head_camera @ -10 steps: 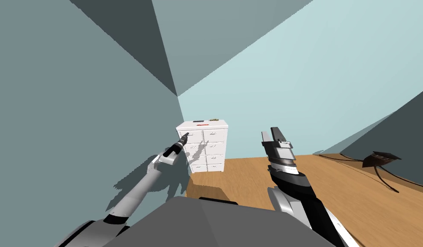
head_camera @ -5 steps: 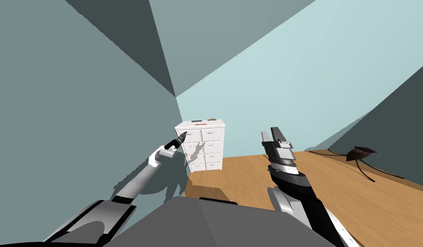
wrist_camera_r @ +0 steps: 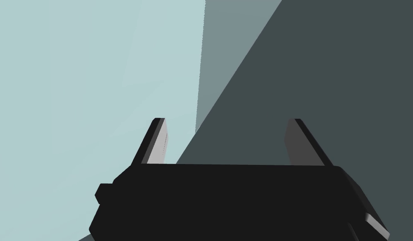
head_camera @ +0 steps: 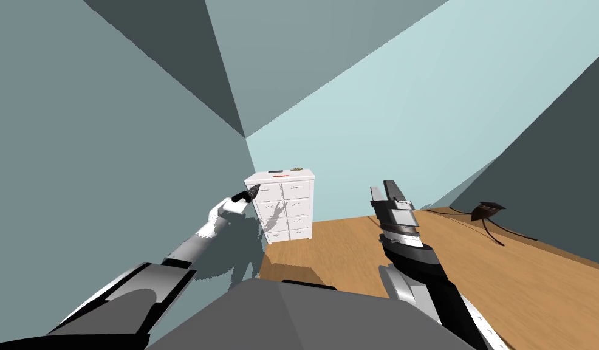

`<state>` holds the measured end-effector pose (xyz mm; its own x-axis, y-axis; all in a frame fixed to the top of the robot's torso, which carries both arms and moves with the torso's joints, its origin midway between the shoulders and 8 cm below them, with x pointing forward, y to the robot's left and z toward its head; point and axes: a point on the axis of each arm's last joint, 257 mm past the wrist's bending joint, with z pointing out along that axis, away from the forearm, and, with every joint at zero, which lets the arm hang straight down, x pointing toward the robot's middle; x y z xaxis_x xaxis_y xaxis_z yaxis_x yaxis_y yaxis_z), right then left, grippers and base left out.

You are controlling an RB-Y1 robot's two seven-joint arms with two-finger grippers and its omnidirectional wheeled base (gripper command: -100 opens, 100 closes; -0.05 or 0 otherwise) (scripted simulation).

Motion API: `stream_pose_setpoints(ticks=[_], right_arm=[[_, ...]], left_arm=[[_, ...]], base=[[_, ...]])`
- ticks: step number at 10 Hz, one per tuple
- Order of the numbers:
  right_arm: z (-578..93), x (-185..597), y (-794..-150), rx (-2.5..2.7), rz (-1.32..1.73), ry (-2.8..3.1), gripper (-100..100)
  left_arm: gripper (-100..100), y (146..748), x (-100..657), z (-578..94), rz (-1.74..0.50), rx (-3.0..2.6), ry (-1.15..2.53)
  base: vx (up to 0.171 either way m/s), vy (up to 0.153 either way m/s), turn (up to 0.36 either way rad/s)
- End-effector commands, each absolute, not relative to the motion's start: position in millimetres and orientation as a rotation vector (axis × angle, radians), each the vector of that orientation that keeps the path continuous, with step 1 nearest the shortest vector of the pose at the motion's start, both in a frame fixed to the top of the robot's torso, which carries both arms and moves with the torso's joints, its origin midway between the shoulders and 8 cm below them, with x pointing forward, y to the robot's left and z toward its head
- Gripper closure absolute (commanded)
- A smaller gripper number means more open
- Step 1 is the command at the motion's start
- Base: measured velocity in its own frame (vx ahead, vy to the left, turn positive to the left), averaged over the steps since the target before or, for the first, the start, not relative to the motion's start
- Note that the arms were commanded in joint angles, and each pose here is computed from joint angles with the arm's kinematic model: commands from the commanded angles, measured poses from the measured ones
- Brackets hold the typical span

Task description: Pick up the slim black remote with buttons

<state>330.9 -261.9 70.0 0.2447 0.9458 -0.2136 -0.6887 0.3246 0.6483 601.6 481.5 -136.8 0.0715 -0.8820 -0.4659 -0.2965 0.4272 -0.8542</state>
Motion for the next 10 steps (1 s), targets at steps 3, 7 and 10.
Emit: stream_pose_setpoints(ticks=[3,7,10], right_arm=[[70.0,330.9,-261.9,0.474,1.174,0.644,0],[70.0,330.9,-262.0,0.474,1.174,0.644,0],[70.0,330.9,-262.0,0.474,1.174,0.644,0]], left_arm=[[-100,516.7,607.3,-126.4,-0.511,-1.172,1.491],[-100,547.1,606.7,-115.3,-0.426,-1.238,1.489],[-100,575.4,603.7,-100.1,-0.352,-1.301,1.474]], base=[[-0.023,-0.023,-0.053],[-0.012,-0.019,-0.046],[-0.004,-0.017,-0.062]])
